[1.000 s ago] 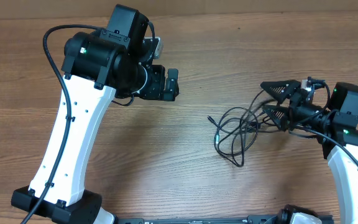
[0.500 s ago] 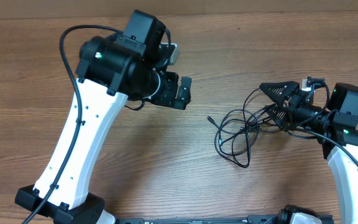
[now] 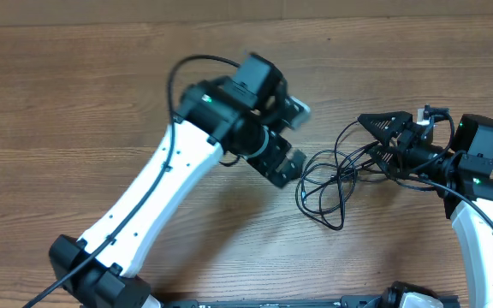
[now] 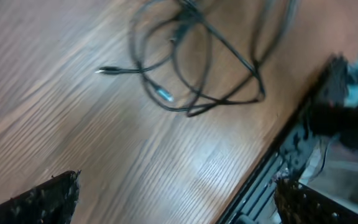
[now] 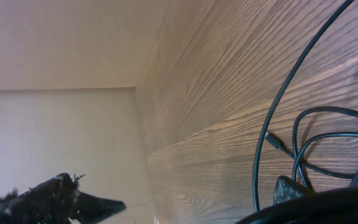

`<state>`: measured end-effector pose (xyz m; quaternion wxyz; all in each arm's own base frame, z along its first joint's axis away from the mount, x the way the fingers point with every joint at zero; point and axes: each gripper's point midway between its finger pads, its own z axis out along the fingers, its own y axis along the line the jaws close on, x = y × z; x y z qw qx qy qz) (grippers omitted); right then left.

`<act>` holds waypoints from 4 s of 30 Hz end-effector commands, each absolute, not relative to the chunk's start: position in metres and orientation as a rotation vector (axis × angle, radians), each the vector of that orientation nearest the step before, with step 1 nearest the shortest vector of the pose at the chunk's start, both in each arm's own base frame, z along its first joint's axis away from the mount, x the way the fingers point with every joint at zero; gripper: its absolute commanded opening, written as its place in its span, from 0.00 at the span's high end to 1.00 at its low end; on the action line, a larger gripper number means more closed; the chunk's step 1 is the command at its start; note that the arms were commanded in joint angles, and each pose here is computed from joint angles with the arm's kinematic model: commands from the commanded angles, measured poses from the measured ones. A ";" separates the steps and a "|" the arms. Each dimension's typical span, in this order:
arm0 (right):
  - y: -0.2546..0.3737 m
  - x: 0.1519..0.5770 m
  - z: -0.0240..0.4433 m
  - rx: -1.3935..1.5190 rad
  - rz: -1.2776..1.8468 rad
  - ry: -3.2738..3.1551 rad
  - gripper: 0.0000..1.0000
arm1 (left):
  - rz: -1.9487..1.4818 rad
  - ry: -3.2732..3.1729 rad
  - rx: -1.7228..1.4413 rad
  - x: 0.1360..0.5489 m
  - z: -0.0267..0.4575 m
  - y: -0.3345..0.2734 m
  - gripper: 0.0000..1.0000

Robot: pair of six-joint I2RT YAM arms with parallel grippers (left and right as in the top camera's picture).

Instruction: Untangle cables

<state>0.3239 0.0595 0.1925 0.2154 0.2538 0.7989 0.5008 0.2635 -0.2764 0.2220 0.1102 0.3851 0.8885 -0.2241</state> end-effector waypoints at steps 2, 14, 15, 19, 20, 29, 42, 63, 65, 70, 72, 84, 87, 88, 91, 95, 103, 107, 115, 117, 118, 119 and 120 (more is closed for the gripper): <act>0.058 0.326 0.196 0.687 1.373 2.207 0.00 | -0.709 2.465 1.401 0.243 0.198 -0.296 0.00; 0.058 0.326 0.196 0.688 1.374 2.207 0.00 | -0.808 2.389 1.424 0.239 0.140 -0.316 0.00; 0.058 0.326 0.196 0.688 1.374 2.207 0.00 | -0.810 2.365 1.424 0.241 0.135 -0.319 0.00; 0.058 0.326 0.196 0.688 1.374 2.207 0.00 | -0.816 2.291 1.436 0.242 0.127 -0.330 0.00; 0.058 0.326 0.196 0.688 1.374 2.207 0.00 | -0.817 2.277 1.441 0.242 0.126 -0.333 0.02; 0.058 0.326 0.196 0.688 1.374 2.207 0.00 | -0.835 2.176 1.476 0.236 0.129 -0.354 0.93; 0.047 0.326 0.180 0.796 1.263 2.245 0.00 | -1.033 2.150 1.246 0.249 0.204 -0.356 0.96; 0.026 0.297 0.132 0.897 0.959 2.445 0.00 | -0.950 1.465 0.968 0.216 0.486 -0.263 0.96; 0.028 0.297 0.133 0.892 0.974 2.443 0.00 | -0.896 1.470 0.920 0.220 0.491 -0.255 0.96; 0.040 0.297 0.143 0.795 1.080 2.429 0.00 | -0.833 1.551 0.868 0.232 0.478 -0.248 0.96; 0.052 0.299 0.156 0.670 1.182 2.397 0.00 | -0.821 1.598 0.857 0.238 0.468 -0.248 0.96; 0.087 0.300 0.224 0.227 1.565 2.143 0.00 | -1.013 1.919 0.816 0.275 0.391 -0.289 0.96; 0.088 0.302 0.230 0.180 1.563 2.115 0.00 | -1.092 1.966 0.831 0.276 0.377 -0.303 0.96; 0.088 0.303 0.230 0.171 1.558 2.110 0.00 | -1.109 1.975 0.838 0.276 0.373 -0.308 0.96; 0.087 0.306 0.234 0.142 1.541 2.091 0.00 | -1.135 2.003 0.840 0.277 0.364 -0.318 0.96; 0.086 0.310 0.238 0.101 1.517 2.065 0.00 | -1.156 1.983 0.880 0.272 0.362 -0.334 0.96; 0.091 0.313 0.249 -0.005 1.490 2.013 0.00 | -1.181 1.944 0.899 0.266 0.367 -0.349 0.96; 0.100 0.315 0.257 -0.100 1.472 1.975 0.11 | -1.200 1.958 0.921 0.259 0.361 -0.357 0.96; 0.107 0.321 0.262 -0.154 1.416 1.949 0.59 | -1.231 1.951 0.982 0.240 0.359 -0.372 0.96; 0.107 0.322 0.261 -0.148 1.409 1.950 0.63 | -1.240 1.955 0.982 0.238 0.359 -0.374 0.96; 0.106 0.323 0.261 -0.146 1.407 1.951 0.64 | -1.245 1.958 0.977 0.237 0.359 -0.374 0.96; 0.106 0.323 0.260 -0.141 1.405 1.954 0.65 | -1.252 1.962 0.968 0.237 0.360 -0.375 0.96; 0.105 0.324 0.259 -0.126 1.395 1.961 0.65 | -1.260 1.959 0.963 0.237 0.362 -0.375 0.96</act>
